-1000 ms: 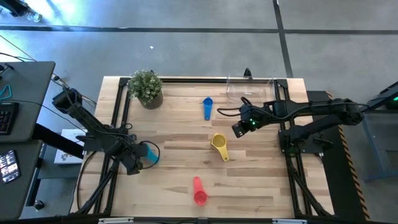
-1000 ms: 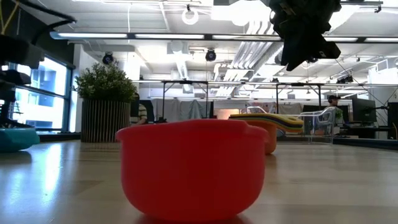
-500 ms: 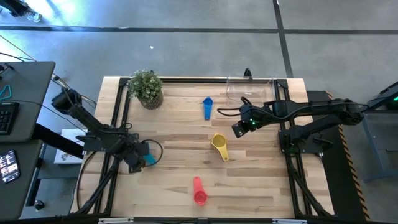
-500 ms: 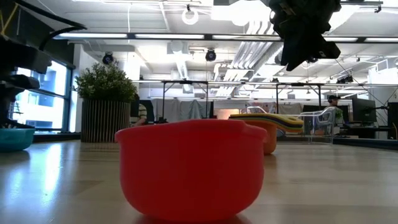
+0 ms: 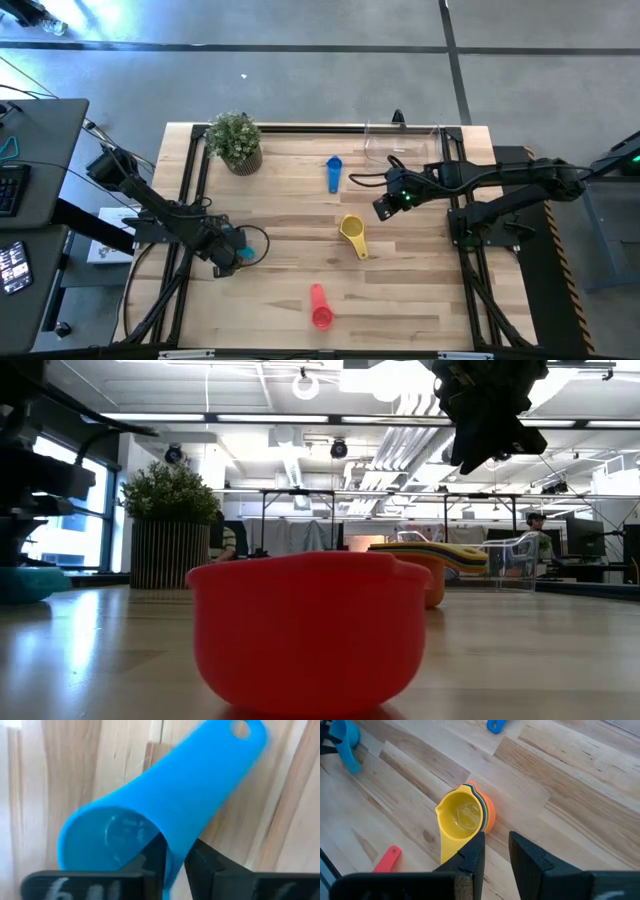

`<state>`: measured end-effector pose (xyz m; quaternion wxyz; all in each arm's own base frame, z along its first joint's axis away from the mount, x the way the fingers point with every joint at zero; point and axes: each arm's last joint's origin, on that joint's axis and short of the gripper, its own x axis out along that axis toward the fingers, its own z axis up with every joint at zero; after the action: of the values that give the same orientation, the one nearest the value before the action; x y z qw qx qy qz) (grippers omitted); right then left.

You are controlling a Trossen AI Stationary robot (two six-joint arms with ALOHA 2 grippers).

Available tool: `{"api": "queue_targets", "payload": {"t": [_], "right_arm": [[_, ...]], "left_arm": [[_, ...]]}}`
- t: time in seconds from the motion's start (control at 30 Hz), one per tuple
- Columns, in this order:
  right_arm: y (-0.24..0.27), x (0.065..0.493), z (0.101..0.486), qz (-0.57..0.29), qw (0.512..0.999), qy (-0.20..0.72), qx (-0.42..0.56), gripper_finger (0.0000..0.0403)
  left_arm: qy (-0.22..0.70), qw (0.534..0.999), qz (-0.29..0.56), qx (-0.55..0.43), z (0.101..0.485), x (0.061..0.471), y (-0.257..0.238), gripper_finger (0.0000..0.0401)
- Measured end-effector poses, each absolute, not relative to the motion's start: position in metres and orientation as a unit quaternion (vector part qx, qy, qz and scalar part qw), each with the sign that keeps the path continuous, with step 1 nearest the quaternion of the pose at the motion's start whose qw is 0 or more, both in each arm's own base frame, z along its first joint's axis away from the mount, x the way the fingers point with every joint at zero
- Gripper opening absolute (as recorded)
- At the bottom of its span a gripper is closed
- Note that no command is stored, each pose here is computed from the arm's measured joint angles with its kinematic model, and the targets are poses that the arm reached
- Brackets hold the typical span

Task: Nest measuring cups in basket
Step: Stack the light blue measuring cup on top of the yellow measuring cup

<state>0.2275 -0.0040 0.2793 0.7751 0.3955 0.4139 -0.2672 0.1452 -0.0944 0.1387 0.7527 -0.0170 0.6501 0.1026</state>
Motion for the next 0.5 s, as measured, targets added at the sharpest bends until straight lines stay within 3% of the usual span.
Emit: {"api": "queue_targets", "payload": {"t": [0.17,0.5], "right_arm": [[-0.004,0.228,0.279,-0.267,0.775,0.414,0.395,0.0081],[-0.004,0.228,0.279,-0.273,0.776,0.41,0.393,0.0081]], "left_arm": [[0.637,0.763,0.105,-0.032,0.14,0.15,-0.093,0.001],[0.602,0.796,0.066,-0.021,0.172,0.182,-0.091,0.0008]]}}
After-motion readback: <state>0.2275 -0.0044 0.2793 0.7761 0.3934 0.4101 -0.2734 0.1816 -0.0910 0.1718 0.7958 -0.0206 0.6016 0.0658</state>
